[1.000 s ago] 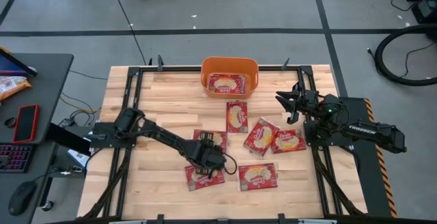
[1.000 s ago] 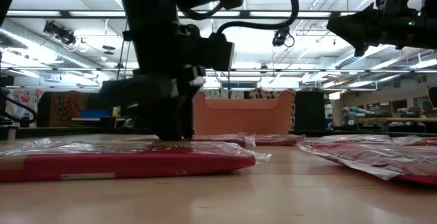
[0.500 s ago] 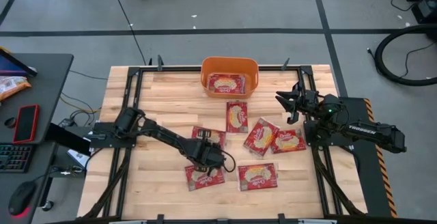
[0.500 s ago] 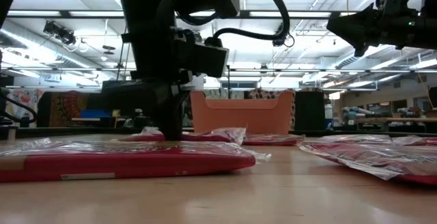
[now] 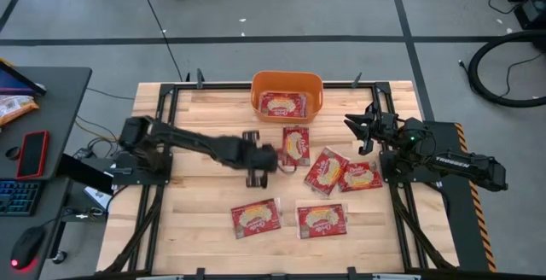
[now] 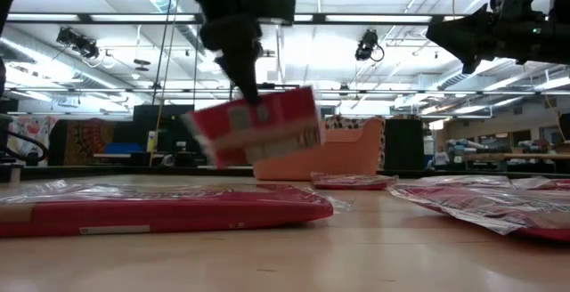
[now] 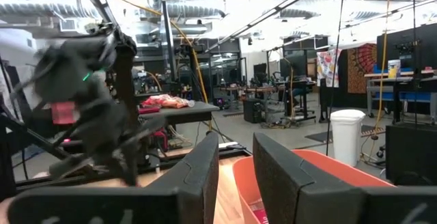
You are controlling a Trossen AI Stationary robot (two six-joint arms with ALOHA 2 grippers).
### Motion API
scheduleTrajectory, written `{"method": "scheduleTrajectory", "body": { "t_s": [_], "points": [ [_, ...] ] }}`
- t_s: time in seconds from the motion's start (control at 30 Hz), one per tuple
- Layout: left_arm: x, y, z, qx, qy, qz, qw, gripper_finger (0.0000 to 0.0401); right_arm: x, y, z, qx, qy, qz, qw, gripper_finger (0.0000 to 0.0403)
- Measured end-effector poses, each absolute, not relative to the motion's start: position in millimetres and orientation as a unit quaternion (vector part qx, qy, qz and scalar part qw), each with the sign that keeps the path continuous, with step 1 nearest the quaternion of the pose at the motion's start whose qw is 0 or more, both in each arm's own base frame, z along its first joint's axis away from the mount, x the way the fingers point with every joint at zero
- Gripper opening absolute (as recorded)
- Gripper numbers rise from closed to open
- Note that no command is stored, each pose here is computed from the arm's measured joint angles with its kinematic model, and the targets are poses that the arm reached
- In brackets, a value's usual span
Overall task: Sort popcorn bags into baskets
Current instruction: Put the red popcorn bag into the orange bin
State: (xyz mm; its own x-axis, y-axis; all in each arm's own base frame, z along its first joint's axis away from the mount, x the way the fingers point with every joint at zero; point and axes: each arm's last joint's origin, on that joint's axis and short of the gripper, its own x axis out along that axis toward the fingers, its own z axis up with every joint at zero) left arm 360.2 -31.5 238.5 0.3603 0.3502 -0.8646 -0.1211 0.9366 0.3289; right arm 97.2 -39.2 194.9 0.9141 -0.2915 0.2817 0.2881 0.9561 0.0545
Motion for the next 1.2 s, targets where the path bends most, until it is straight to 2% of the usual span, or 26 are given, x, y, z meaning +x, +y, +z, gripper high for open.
{"method": "scheduleTrajectory", "body": {
  "t_s": [0.23,0.43,0.57,0.8,0.97,1.2],
  "points": [
    [366.7,7.7,281.1,0.119,0.427,0.172,0.88,0.0002,97.0,-39.2,195.3,0.005,-0.148,-0.148,0.978,0.0096],
    [378.1,45.5,293.2,0.187,0.367,0.202,0.889,0.0001,97.0,-39.1,195.4,0.005,-0.148,-0.148,0.978,0.0096],
    [391.7,74.0,281.3,0.228,0.357,0.217,0.88,0.0003,97.0,-39.2,195.4,0.005,-0.148,-0.148,0.978,0.0096],
    [416.1,129.7,232.8,0.282,0.368,0.262,0.846,0.0014,96.7,-39.0,196.6,0.004,-0.154,-0.148,0.977,0.0096],
    [413.7,140.6,217.8,0.269,0.4,0.274,0.833,0.0058,96.6,-39.0,196.7,0.003,-0.155,-0.148,0.977,0.0096],
    [410.9,106.3,242.7,0.223,0.364,0.174,0.887,0.0137,96.6,-39.0,196.7,0.003,-0.155,-0.148,0.977,0.0096]
  ]
}}
